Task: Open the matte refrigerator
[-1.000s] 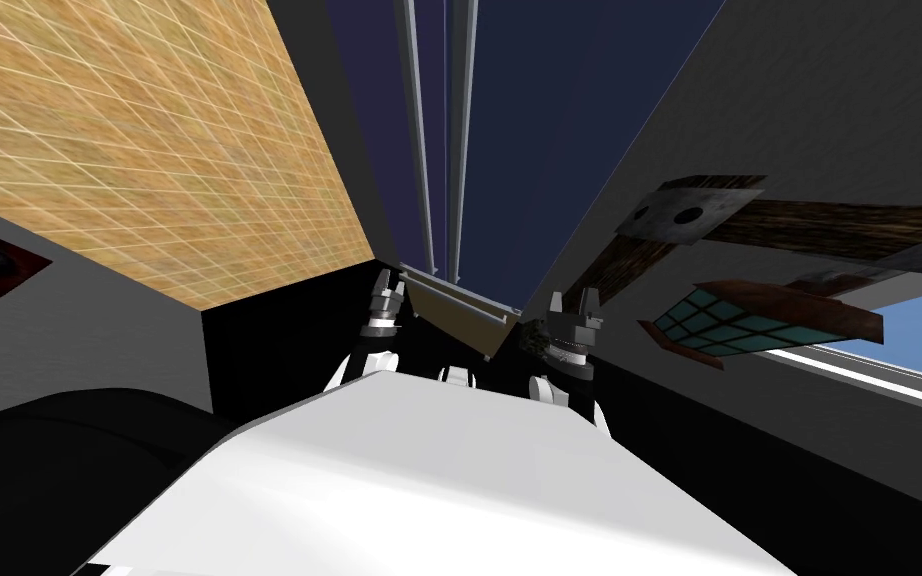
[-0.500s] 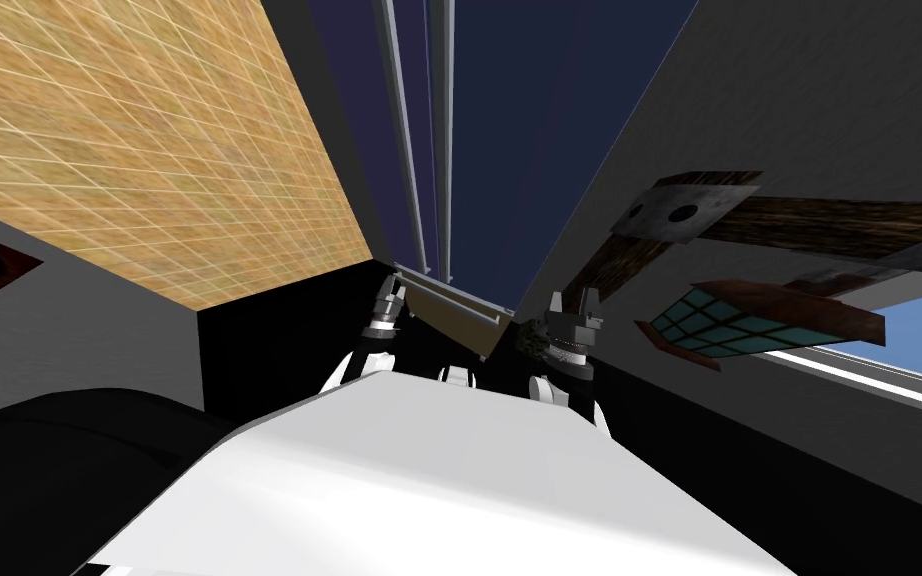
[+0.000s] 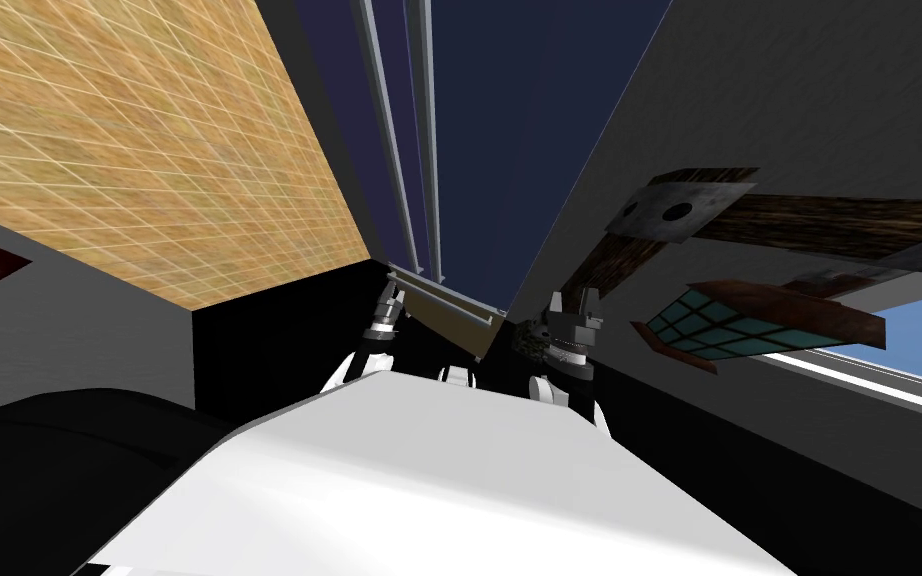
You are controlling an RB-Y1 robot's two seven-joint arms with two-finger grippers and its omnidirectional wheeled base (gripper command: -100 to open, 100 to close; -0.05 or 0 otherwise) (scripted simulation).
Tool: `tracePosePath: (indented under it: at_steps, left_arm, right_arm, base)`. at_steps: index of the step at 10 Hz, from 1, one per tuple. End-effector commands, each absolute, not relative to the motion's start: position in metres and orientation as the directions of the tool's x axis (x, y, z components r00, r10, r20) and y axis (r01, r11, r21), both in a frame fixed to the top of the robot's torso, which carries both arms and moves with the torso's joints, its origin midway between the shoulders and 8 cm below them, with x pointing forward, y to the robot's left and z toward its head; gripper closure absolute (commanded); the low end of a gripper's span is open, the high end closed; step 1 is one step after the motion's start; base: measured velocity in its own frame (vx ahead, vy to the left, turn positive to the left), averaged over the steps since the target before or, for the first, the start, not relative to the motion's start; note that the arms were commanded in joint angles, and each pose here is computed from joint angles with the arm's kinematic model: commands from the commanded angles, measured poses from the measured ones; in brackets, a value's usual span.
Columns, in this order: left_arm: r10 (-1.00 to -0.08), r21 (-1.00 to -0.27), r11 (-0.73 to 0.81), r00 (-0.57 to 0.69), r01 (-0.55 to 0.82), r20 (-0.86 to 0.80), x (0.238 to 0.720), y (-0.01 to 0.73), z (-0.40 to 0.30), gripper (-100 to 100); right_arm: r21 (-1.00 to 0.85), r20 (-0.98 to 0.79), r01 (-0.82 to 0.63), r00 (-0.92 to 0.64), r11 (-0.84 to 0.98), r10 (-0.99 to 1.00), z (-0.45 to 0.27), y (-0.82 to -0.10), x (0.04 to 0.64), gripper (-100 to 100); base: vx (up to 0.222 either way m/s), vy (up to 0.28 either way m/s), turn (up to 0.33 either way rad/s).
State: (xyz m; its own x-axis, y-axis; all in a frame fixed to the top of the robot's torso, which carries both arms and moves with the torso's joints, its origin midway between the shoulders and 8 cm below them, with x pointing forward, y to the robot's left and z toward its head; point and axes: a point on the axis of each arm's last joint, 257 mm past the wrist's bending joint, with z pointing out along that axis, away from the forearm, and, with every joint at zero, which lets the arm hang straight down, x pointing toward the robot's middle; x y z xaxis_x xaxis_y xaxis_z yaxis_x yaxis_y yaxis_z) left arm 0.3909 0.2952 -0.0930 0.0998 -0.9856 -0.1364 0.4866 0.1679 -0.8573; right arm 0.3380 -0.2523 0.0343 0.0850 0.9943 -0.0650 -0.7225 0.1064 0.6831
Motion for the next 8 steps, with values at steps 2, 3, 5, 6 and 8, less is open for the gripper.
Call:
tracePosePath:
  at_steps: [2, 3, 5, 6, 8]
  left_arm:
    - [-0.983, -0.868, 0.184, 0.11, 0.462, -0.15, 0.396, 0.307, -0.117, -100]
    - [-0.981, -0.867, 0.19, 0.115, 0.46, -0.154, 0.397, 0.311, -0.122, -100]
    - [-0.98, -0.872, 0.197, 0.122, 0.447, -0.158, 0.399, 0.317, -0.134, -100]
    - [-0.978, -0.873, 0.202, 0.128, 0.444, -0.162, 0.4, 0.322, -0.14, -100]
    - [-0.977, -0.88, 0.208, 0.136, 0.428, -0.164, 0.401, 0.329, -0.153, -100]
  right_arm:
    - [0.683, -0.065, -0.722, 0.085, 0.106, 0.994, 0.034, -0.252, 0.338, 0]
    - [0.683, -0.065, -0.723, 0.085, 0.106, 0.994, 0.034, -0.252, 0.338, 0]
    - [0.683, -0.065, -0.722, 0.085, 0.106, 0.994, 0.034, -0.252, 0.338, 0]
    - [0.683, -0.065, -0.722, 0.085, 0.106, 0.994, 0.034, -0.252, 0.338, 0]
    - [0.683, -0.065, -0.723, 0.085, 0.106, 0.994, 0.034, -0.252, 0.338, 0]
  base:
    - [0.039, -0.112, 0.005]
    - [0.024, -0.096, 0.003]
    - [0.03, -0.092, 0.002]
    - [0.037, -0.157, 0.005]
    - [0.034, -0.112, 0.005]
